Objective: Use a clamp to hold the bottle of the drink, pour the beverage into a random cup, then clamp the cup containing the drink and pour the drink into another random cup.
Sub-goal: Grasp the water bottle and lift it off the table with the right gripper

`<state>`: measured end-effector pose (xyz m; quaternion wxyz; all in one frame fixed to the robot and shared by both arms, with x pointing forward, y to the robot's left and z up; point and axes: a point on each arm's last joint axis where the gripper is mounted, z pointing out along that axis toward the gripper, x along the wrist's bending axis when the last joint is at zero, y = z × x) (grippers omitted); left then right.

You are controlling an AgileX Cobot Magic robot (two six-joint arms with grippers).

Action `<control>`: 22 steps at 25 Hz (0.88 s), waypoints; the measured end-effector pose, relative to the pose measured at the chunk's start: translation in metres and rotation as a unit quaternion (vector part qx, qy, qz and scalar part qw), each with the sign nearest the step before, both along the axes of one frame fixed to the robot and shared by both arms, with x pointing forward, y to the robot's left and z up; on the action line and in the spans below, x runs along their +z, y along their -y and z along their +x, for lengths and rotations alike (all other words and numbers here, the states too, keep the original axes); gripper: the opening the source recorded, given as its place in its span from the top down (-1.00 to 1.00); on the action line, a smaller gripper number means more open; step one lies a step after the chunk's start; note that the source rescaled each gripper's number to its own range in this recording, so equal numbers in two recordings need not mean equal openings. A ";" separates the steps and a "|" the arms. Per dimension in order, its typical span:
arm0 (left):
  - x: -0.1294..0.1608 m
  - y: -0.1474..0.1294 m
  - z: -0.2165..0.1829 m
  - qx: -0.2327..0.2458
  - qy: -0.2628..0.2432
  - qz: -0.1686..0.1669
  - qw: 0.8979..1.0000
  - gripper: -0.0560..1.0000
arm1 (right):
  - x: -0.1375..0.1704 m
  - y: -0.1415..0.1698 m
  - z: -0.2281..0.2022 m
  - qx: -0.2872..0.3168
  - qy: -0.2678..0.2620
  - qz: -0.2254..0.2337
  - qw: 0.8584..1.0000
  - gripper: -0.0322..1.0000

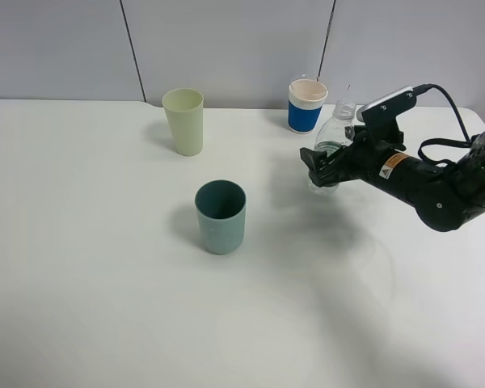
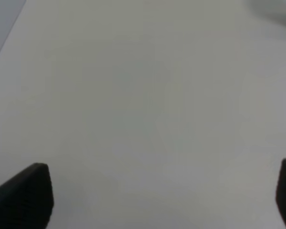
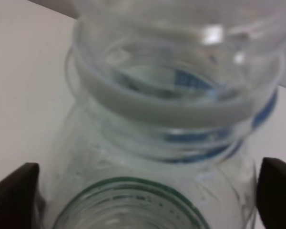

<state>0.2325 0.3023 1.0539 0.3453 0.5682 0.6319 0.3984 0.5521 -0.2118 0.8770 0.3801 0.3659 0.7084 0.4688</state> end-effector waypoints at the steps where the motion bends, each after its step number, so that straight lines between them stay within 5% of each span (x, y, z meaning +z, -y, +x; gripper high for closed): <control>1: 0.000 0.000 0.000 0.000 0.000 0.000 1.000 -0.64 | 0.000 0.000 0.000 0.000 -0.001 0.000 1.000 0.03; 3: 0.000 0.000 0.000 0.000 0.000 0.000 1.000 -0.64 | 0.000 0.000 0.000 0.000 -0.002 -0.001 1.000 0.77; 4: 0.000 0.000 0.000 0.000 0.000 0.000 1.000 -0.64 | -0.001 0.000 0.000 0.000 -0.004 -0.001 1.000 0.94; 22: 0.000 0.000 0.000 0.000 0.000 0.000 1.000 -0.64 | 0.000 -0.002 -0.002 0.015 -0.009 -0.005 1.000 0.93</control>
